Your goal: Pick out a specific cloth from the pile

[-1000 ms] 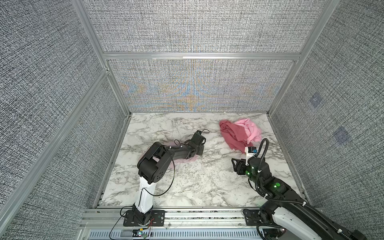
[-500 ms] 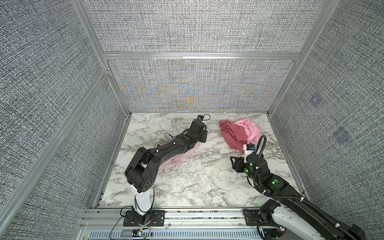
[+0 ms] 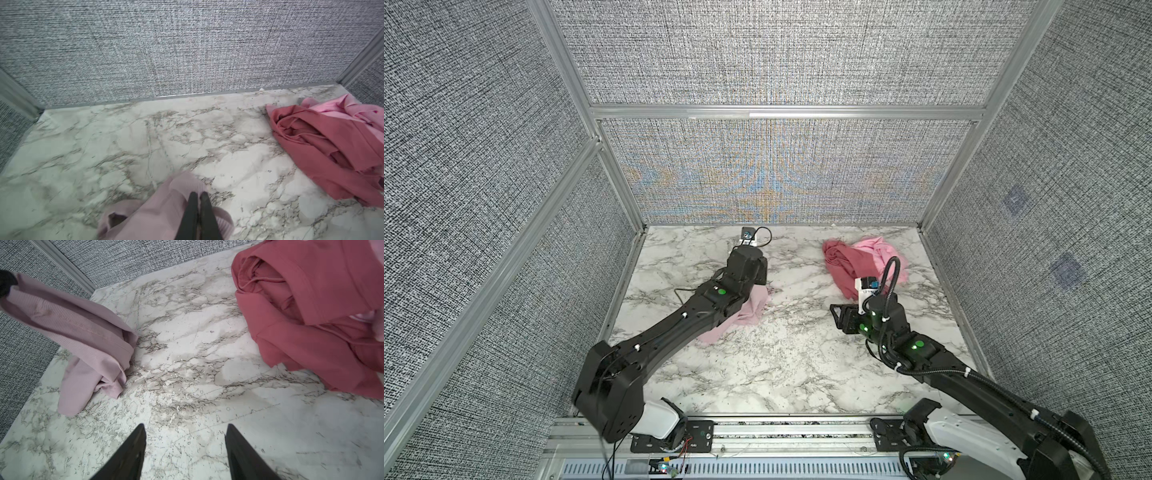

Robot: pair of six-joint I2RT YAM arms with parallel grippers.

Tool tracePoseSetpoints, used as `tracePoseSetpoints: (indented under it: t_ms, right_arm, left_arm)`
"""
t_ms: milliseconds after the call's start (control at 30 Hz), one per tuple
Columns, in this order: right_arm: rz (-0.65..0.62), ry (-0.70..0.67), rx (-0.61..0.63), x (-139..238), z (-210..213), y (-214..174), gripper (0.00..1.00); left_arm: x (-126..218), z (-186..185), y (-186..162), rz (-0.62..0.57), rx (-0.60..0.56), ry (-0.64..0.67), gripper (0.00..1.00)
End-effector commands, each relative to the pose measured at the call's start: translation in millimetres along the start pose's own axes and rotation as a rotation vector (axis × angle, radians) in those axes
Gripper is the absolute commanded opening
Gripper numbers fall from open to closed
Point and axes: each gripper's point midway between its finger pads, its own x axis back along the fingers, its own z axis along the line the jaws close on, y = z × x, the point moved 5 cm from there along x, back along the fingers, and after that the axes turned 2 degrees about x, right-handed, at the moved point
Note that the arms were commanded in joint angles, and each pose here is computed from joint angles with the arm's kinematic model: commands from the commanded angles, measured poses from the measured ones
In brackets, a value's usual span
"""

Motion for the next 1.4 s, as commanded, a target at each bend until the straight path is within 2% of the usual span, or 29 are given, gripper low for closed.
tracePoseSetpoints:
  t_ms: [0, 267, 667, 967, 1267, 1300, 1333, 1367]
  right_arm:
    - [-0.033, 0.086, 0.011, -5.7, 17.2, 15.7, 0.62]
    - [-0.005, 0.172, 0.039, -27.1, 37.5, 27.5, 0.62]
    - [0.030, 0.255, 0.036, -52.6, 51.7, 28.1, 0.62]
    - [0.055, 0.270, 0.047, -61.7, 54.8, 26.0, 0.62]
    - [0.049, 0.268, 0.045, -59.5, 53.8, 26.7, 0.62]
    - [0.048, 0.268, 0.045, -59.2, 54.2, 26.7, 0.62]
    - [0.046, 0.268, 0.044, -59.1, 54.4, 27.1, 0.62]
    - [0.046, 0.268, 0.042, -58.7, 54.4, 27.6, 0.62]
  left_arm:
    - [15.0, 24.3, -2.6, -0.033, 0.061, 0.062, 0.00]
    - [52.4, 75.8, -23.3, -0.062, 0.143, 0.165, 0.00]
    - [55.2, 134.7, -92.3, 0.057, 0.197, 0.353, 0.00]
    - [42.5, 155.3, -137.3, 0.164, 0.243, 0.441, 0.00]
    - [27.3, 157.9, -156.3, 0.252, 0.280, 0.423, 0.00]
    - [25.7, 157.1, -156.9, 0.263, 0.286, 0.418, 0.06]
    - [24.4, 155.5, -157.3, 0.278, 0.292, 0.409, 0.27]
    - [24.0, 153.6, -156.7, 0.289, 0.303, 0.399, 0.41]
